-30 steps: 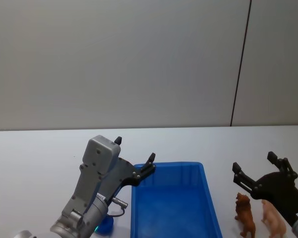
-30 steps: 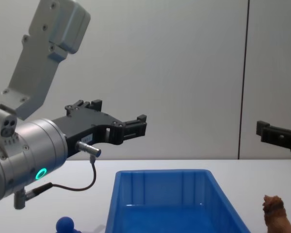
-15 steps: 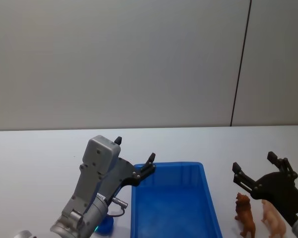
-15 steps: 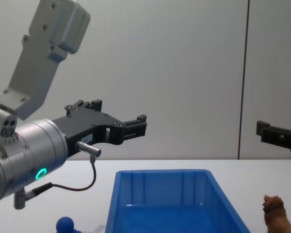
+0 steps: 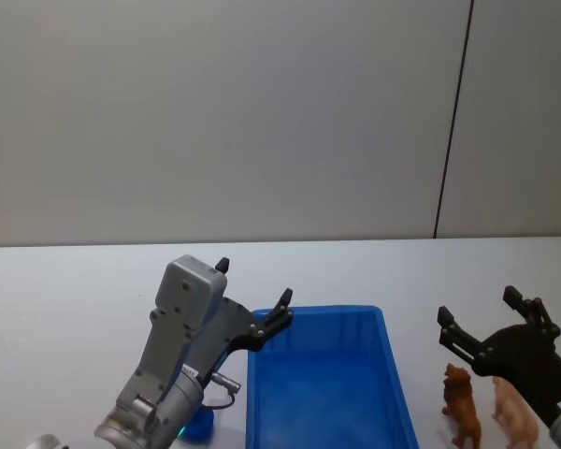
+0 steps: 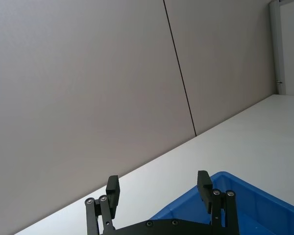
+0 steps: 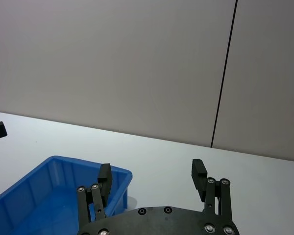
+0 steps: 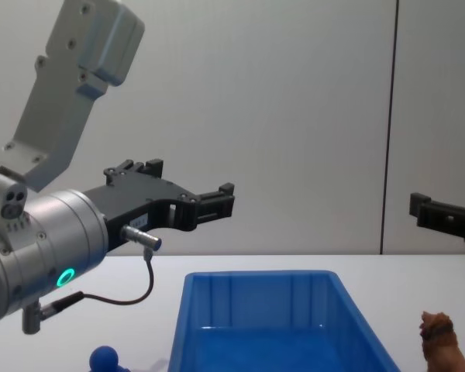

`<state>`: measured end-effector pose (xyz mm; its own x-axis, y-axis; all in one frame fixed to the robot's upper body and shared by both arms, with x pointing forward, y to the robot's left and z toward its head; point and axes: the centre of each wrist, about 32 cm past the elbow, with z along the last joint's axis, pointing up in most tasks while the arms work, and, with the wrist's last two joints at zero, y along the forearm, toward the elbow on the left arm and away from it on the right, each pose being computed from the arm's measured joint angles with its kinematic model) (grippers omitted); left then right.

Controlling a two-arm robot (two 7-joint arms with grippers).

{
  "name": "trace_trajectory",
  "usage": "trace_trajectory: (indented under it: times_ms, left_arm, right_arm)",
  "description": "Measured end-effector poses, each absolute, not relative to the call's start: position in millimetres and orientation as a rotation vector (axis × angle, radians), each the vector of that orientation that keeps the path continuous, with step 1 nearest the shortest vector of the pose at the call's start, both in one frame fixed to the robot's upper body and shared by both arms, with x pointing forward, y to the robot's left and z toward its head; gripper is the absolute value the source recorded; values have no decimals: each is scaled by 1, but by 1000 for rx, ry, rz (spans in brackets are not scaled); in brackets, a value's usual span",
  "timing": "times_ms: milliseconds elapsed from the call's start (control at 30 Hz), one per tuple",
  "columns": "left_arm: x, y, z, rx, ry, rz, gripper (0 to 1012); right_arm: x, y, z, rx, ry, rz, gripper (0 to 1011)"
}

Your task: Pick up the two dolls from the table and place them into the box.

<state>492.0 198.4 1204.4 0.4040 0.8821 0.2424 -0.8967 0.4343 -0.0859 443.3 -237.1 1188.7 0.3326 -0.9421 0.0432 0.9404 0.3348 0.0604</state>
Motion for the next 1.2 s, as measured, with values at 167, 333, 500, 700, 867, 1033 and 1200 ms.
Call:
trace_trajectory:
  times_ms: [167,333,500,700,867,1033,1200]
  left_arm:
    - [492,198,1204,61,-268,1124,1001]
    - [492,198,1204,61,-268,1124,1001]
    - [492,198,1204,61,-268,1124,1001]
    - [492,198,1204,61,-268,1124,1001]
    - [492,198,1204,61,-268,1124,1001]
    - [492,198,1204,61,-268,1124,1001]
    - [492,198,1204,61,-268,1124,1001]
  right_arm:
    - [443,-237,1189,26,-75,-1230,1001]
    - [443,-237,1189,26,-75,-1230,1001]
    - [443,-237,1189,26,-75,-1230,1001]
    - [443,-237,1189,24,-73,-1233,1001]
    - [443,-237,1188,12,-59,-1254,1001]
    - [442,-236,1186,-15,-33,-1291,1001]
    - [442,-236,1183,-52,-4,-1332,1001]
